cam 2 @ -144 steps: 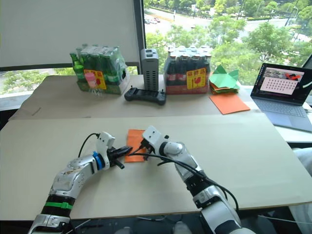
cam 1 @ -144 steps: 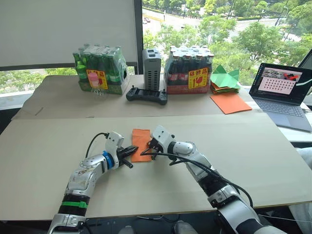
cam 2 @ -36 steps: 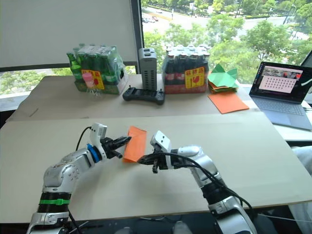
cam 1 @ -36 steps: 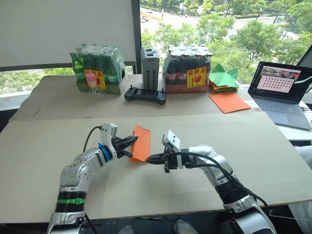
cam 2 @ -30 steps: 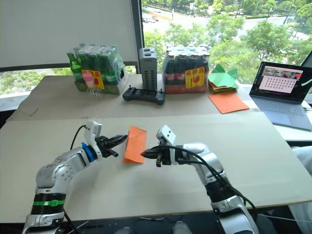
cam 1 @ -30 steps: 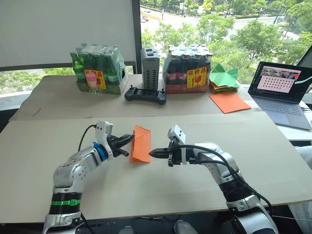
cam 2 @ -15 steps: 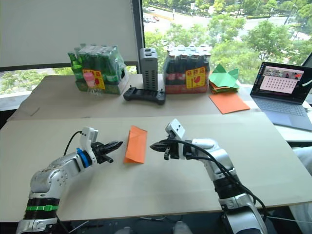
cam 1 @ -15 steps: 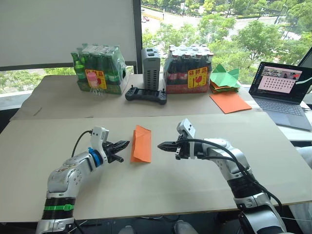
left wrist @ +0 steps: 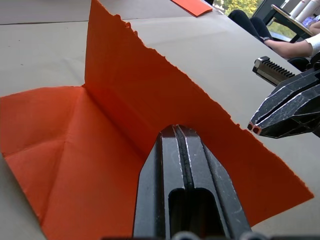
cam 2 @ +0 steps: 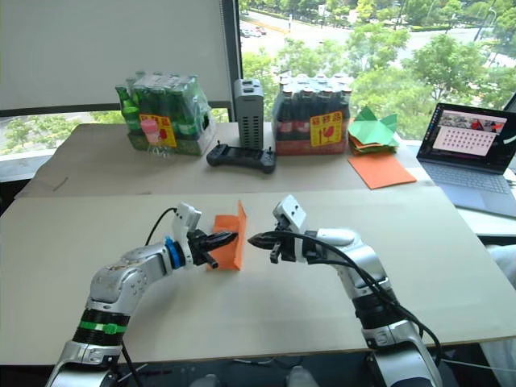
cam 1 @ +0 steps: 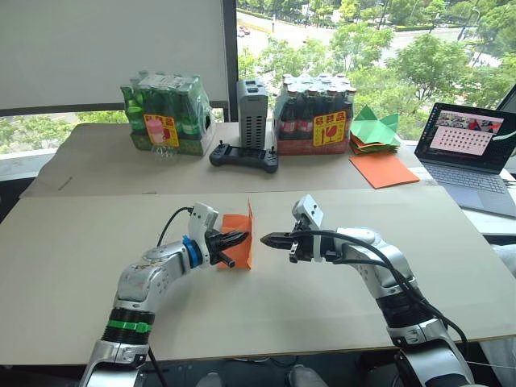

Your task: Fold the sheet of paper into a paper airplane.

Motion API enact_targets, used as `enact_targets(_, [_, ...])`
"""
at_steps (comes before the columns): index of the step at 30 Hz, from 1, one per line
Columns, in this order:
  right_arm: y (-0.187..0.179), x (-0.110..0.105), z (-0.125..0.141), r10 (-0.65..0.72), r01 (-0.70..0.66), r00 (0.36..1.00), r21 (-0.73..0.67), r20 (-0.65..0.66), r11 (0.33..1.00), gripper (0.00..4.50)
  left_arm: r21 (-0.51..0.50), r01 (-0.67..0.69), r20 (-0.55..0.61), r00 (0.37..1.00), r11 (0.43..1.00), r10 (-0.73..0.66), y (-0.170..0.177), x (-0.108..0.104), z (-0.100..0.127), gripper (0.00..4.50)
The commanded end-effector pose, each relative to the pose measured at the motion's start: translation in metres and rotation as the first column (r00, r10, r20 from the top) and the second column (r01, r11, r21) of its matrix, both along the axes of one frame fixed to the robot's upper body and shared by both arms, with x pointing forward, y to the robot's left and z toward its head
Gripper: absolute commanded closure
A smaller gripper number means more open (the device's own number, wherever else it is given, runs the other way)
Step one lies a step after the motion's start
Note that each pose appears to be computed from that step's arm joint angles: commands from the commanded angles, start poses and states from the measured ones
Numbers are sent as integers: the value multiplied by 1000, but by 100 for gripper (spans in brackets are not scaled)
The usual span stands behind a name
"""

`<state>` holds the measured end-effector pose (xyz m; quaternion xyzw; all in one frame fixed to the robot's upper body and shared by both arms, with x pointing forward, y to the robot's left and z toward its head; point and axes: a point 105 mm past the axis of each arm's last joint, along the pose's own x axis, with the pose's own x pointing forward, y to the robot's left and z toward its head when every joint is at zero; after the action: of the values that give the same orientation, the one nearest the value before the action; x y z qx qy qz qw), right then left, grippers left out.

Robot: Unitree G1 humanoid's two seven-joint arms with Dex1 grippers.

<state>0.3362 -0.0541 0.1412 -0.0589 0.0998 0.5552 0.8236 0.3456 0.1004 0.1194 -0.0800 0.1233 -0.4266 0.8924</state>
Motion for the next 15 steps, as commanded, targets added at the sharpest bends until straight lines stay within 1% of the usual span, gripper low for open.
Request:
enact_targets(1, [2, 3, 32, -18, 9, 996, 99, 86, 995, 449, 7, 33, 41, 999, 999, -33, -9, 2, 7, 450])
enact_targets(7, [2, 12, 56, -79, 53, 989, 200, 129, 978, 449, 29, 49, 29, 998, 998, -50, -11, 3, -1, 450])
enact_targets(10, [5, 12, 63, -82, 50, 988, 232, 133, 971, 449, 32, 51, 23, 998, 998, -52, -11, 4, -4, 450])
enact_targets(13, [17, 2, 52, -20, -5, 992, 193, 126, 981, 449, 39, 51, 13, 999, 998, -51, -12, 4, -10, 450])
enact_targets(15, [23, -1, 41, -1, -17, 994, 164, 110, 986, 449, 41, 51, 9, 999, 998, -51, -12, 4, -12, 450])
